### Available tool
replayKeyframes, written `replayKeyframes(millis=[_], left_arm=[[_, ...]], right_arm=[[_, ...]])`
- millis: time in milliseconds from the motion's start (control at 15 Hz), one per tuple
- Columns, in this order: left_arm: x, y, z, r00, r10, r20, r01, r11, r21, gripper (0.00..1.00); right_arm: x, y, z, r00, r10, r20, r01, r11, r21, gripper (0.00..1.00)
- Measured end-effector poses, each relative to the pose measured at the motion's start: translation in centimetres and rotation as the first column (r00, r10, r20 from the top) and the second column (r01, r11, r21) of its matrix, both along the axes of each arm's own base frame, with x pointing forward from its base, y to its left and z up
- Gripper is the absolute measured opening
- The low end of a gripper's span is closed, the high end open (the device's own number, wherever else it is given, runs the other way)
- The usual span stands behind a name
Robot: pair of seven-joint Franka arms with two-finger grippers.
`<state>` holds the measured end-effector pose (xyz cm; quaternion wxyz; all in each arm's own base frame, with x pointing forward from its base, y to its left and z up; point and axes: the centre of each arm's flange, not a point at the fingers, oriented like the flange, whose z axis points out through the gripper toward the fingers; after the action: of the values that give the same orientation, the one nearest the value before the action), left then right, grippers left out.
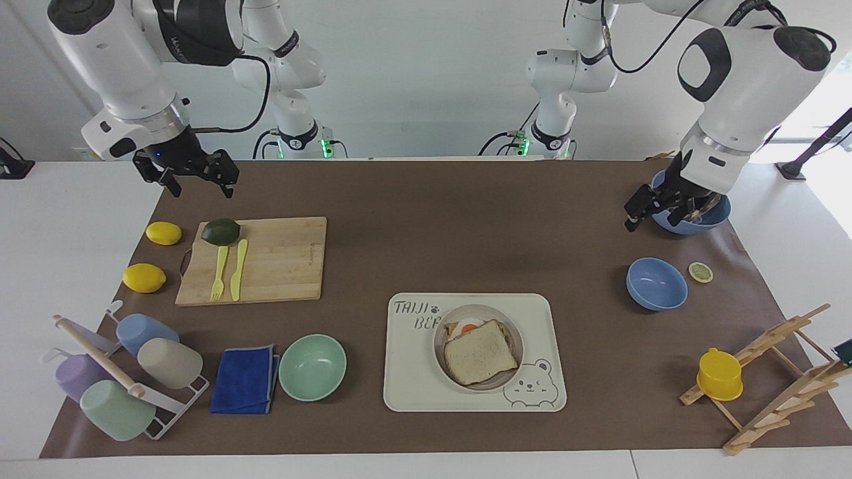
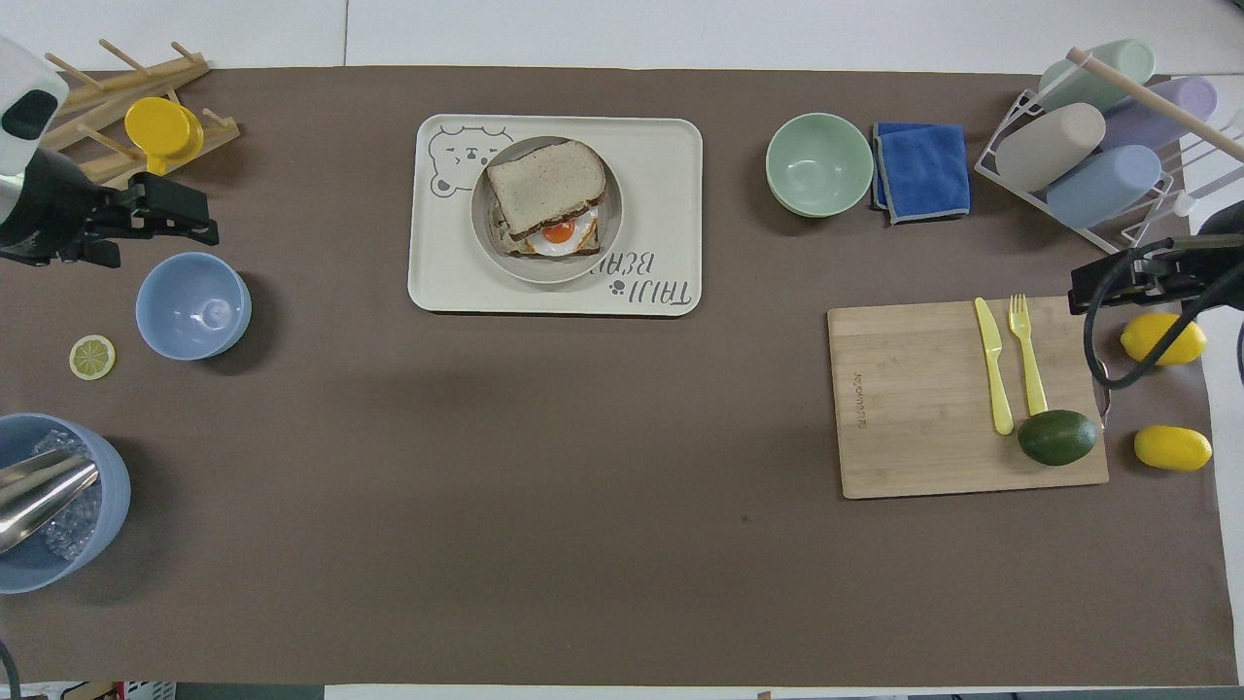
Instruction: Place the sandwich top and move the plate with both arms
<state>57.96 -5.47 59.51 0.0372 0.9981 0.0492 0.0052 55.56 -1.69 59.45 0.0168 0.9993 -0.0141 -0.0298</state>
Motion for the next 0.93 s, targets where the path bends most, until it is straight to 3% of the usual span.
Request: replayKeyframes(millis=[133, 333, 667, 933], left_arm=[[-1.9, 0.3, 0.9, 1.000, -0.019, -0.016, 0.019, 1.000, 0.009, 1.00], [-3.6, 0.1, -1.0, 0.997, -0.034, -0.063, 0.035, 0.999, 0.013, 1.00], [-3.8, 0.5, -4.6, 0.996, -0.058, -0.061, 0.059, 0.998, 0.016, 1.00], [-3.8, 0.4, -0.7, 0.995, -0.068, -0.078, 0.070, 0.997, 0.015, 1.00]], right_arm=[[0.0, 0.0, 0.0, 1.000, 0.000, 0.000, 0.000, 1.000, 0.000, 1.00], [0.0, 0.0, 0.0, 1.000, 0.000, 0.000, 0.000, 1.000, 0.000, 1.00], [0.0, 0.0, 0.0, 1.000, 0.000, 0.000, 0.000, 1.000, 0.000, 1.00], [0.0, 0.0, 0.0, 1.000, 0.000, 0.000, 0.000, 1.000, 0.000, 1.00]])
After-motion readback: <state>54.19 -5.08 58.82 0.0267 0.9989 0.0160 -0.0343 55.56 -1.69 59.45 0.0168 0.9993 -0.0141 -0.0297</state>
